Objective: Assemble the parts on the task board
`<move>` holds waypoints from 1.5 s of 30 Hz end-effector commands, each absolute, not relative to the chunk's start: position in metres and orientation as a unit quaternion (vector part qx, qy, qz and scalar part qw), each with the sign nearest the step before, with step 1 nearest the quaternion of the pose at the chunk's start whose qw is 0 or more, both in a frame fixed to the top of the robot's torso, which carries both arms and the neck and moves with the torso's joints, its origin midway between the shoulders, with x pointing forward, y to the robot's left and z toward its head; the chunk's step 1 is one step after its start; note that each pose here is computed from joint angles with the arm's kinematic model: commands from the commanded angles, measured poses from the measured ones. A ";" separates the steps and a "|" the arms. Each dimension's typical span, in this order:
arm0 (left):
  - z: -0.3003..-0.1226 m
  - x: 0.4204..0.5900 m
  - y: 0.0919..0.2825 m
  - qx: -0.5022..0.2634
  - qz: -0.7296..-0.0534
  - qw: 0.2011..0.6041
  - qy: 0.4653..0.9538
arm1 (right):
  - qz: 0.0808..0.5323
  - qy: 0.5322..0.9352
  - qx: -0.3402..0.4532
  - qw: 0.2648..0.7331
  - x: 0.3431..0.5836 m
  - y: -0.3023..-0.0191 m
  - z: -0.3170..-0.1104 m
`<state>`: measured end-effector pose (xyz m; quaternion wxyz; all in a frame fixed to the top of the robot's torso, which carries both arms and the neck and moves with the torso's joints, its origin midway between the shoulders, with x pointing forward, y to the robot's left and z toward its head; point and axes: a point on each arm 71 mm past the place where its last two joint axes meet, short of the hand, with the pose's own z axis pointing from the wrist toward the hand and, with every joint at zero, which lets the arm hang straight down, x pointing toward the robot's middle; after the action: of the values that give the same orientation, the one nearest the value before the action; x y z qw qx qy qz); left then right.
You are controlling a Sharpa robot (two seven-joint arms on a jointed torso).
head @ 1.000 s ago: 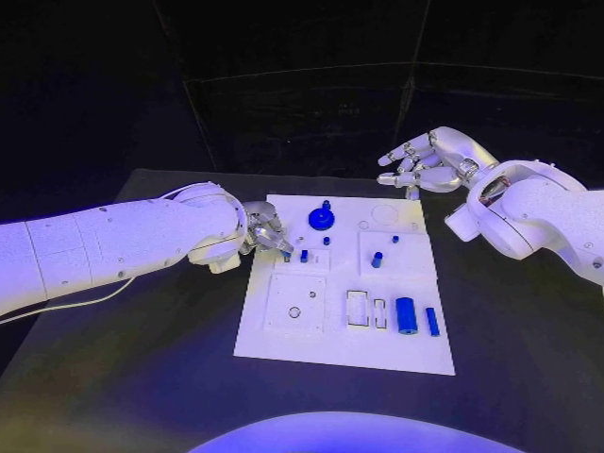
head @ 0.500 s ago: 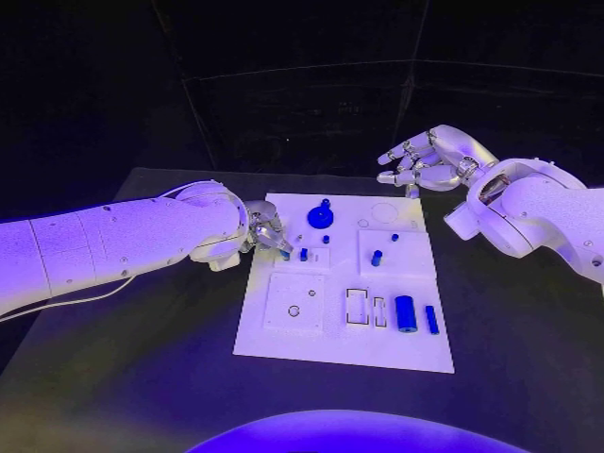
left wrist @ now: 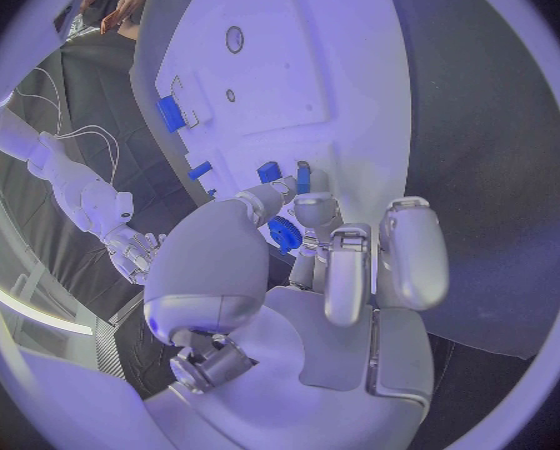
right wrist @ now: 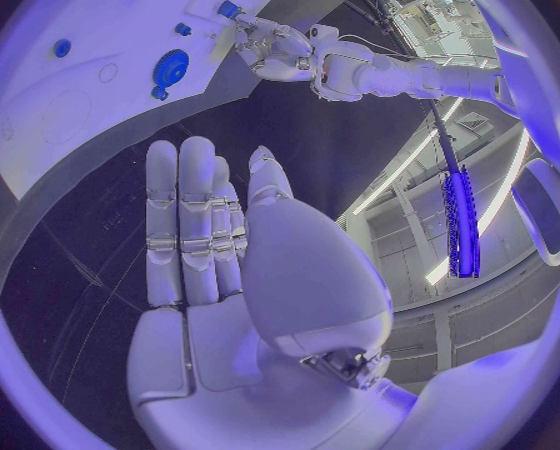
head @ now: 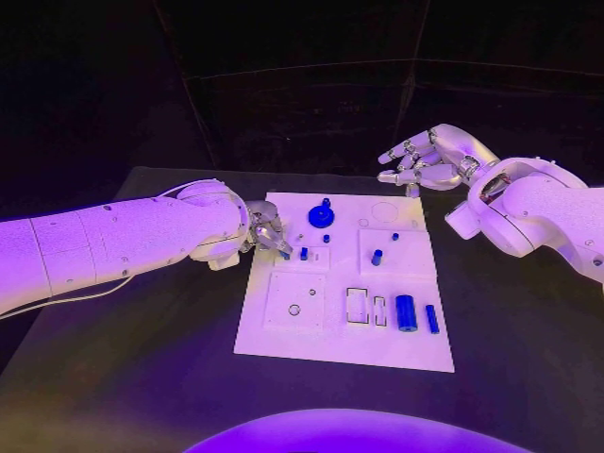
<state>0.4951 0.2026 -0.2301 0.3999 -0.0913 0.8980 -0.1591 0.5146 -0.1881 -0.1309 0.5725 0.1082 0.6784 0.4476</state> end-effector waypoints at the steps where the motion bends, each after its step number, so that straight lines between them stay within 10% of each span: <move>1: -0.234 0.492 0.203 -0.080 -0.145 0.390 0.906 | 0.451 0.678 0.106 0.571 0.514 -0.187 -0.130; 45: -0.237 0.496 0.200 -0.071 -0.138 0.378 0.913 | 0.450 0.678 0.107 0.572 0.514 -0.188 -0.129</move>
<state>0.4994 0.2014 -0.2332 0.3918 -0.0812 0.9052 -0.1434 0.5143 -0.1886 -0.1309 0.5724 0.1082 0.6786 0.4475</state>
